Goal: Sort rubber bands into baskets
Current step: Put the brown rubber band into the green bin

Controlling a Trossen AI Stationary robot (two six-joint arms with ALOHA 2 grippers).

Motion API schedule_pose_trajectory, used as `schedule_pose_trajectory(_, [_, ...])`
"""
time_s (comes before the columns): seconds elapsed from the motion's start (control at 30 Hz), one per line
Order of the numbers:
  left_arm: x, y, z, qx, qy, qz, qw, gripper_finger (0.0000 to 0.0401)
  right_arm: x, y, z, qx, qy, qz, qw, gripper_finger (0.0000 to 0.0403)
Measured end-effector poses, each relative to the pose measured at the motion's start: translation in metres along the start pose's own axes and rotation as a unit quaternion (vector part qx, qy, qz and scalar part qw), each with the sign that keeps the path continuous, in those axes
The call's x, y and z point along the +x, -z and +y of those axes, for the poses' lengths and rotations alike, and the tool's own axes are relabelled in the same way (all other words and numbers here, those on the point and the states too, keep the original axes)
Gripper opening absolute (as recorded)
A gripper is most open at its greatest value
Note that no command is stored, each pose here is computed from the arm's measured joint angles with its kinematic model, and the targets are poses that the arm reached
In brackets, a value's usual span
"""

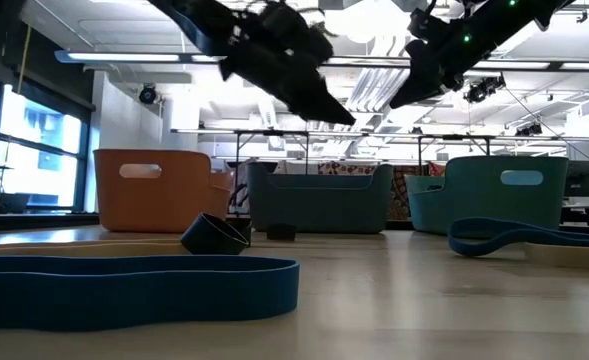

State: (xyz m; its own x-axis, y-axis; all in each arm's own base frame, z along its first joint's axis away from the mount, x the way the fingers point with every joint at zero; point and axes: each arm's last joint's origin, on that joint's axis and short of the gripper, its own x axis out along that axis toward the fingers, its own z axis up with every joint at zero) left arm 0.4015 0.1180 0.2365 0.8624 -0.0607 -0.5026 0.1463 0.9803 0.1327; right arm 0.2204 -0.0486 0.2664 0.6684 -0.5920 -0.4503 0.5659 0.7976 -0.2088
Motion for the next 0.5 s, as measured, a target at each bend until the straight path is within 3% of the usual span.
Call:
schedule_pose_trajectory(0.33, [-0.053, 0.005, -0.081, 0.034, 0.045, -0.007, 0.998, 0.0000, 0.000, 0.000, 0.000, 0.001, -0.004, 0.000, 1.000, 0.0000])
schedule_pose_trajectory(0.5, [-0.076, 0.013, -0.117, 0.030, 0.067, 0.020, 0.997, 0.0000, 0.000, 0.001, 0.001, -0.001, -0.008, 0.003, 1.000, 0.0000])
